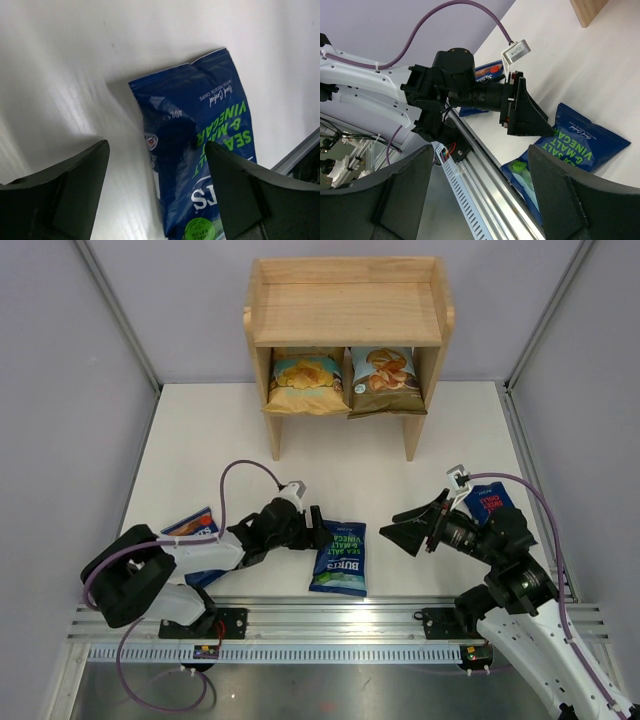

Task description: Place and organize the chips bags onto the shelf

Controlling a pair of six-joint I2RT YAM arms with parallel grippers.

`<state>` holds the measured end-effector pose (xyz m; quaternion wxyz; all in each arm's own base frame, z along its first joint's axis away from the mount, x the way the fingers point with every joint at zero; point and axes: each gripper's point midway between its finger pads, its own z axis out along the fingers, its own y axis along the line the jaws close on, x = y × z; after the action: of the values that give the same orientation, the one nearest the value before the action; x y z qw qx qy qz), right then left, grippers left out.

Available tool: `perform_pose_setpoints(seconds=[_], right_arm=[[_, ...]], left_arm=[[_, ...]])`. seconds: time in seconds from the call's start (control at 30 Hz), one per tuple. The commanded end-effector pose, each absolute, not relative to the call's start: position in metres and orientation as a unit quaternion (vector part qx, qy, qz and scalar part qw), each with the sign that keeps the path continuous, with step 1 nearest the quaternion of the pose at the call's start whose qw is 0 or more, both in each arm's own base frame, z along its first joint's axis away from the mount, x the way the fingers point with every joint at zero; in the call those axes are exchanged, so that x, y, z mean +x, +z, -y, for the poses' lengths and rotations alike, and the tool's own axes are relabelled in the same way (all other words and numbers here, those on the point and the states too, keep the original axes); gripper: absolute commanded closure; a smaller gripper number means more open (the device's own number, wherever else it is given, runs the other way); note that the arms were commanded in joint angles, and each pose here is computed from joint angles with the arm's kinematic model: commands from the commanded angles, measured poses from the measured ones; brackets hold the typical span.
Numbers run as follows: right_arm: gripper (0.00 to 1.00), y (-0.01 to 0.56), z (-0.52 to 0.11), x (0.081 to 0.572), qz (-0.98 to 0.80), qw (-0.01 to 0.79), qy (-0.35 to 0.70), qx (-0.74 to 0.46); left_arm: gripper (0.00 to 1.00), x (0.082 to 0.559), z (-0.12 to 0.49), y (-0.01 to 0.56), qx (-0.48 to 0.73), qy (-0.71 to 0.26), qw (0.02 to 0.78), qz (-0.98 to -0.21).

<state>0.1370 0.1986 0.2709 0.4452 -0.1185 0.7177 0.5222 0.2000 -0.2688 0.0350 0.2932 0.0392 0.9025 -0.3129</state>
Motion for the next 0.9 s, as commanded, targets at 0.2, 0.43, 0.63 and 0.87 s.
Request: perform_pose_setpoints(seconds=[0.2,0.43,0.63,0.87], right_arm=[[0.18,0.282,-0.202,0.140,-0.700,0.458,0.533,-0.126],[0.18,0.278,-0.200,0.142,-0.704,0.460,0.527,-0.123],[0.18,0.243,-0.200,0.162,-0.741,0.439,0.503,-0.075],[0.17,0.207,-0.206,0.173,-0.754,0.399,0.522,-0.012]], left_arm=[[0.38,0.198,0.280,0.011,0.024,-0.326,0.259,-0.909],[0.65,0.203,0.270,0.004,0.009,-0.293,0.265,-0.918],[0.90,0.209,0.268,0.020,-0.022,-0.300,0.283,-0.911],[1.00,0.217,0.259,0.060,-0.093,-0.333,0.326,-0.880]])
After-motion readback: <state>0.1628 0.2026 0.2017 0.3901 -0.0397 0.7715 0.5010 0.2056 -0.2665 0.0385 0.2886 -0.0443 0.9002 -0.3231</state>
